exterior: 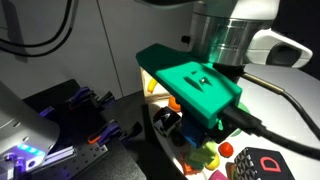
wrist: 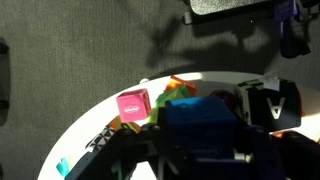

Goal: Put the banana onto the tray

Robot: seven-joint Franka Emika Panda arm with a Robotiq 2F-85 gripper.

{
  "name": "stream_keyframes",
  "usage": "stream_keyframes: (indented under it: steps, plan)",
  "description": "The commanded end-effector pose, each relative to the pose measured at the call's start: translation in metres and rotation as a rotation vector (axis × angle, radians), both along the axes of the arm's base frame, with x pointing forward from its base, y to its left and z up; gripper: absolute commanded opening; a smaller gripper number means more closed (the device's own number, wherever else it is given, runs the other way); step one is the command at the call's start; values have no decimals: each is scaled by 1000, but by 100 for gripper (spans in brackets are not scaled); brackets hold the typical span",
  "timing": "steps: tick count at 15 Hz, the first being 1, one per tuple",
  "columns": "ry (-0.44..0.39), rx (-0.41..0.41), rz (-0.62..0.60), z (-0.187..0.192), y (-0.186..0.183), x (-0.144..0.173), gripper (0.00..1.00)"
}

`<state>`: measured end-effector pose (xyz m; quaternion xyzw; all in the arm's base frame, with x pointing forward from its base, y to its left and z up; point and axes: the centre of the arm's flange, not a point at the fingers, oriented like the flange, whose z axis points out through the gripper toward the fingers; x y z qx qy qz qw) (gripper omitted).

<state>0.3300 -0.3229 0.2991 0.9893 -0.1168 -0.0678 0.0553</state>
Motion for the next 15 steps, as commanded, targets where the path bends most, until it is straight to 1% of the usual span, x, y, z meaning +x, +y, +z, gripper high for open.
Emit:
stream_keyframes:
  steps: [1,6,15]
  plan:
    - [-35,10,-10,-6,-10,-7,34]
    - [-66,14,-38,-16,-14,1,34]
    - [-84,-3,-61,-24,-20,4,34]
